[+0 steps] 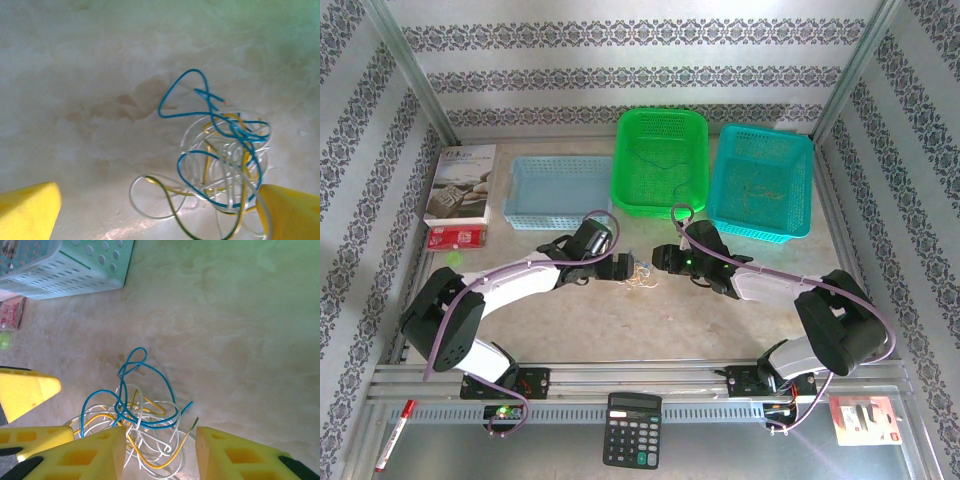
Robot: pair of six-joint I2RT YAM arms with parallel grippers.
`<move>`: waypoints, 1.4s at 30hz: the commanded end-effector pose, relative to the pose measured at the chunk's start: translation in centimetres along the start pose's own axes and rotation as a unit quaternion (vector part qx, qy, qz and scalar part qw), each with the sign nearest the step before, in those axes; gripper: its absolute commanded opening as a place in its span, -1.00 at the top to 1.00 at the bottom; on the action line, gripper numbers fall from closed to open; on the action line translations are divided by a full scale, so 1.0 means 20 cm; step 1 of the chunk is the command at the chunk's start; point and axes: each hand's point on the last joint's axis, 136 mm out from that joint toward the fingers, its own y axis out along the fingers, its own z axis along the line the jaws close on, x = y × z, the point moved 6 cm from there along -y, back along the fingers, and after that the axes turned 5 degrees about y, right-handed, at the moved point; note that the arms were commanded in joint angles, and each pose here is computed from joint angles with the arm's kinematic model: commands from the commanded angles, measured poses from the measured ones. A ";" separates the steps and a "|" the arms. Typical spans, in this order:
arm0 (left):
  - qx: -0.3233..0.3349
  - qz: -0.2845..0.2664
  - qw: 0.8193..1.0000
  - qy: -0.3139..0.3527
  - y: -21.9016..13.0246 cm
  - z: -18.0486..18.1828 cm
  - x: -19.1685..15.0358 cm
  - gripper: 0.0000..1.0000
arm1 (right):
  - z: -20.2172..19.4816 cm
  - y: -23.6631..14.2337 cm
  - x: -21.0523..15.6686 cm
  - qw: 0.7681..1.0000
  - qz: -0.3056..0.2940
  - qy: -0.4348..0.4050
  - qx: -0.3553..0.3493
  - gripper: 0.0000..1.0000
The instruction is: Untangle the cables
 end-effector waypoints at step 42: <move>0.043 0.011 0.999 -0.012 0.06 0.13 -0.18 -1.00 | 0.08 0.22 0.05 0.999 0.032 -0.042 -0.008 0.24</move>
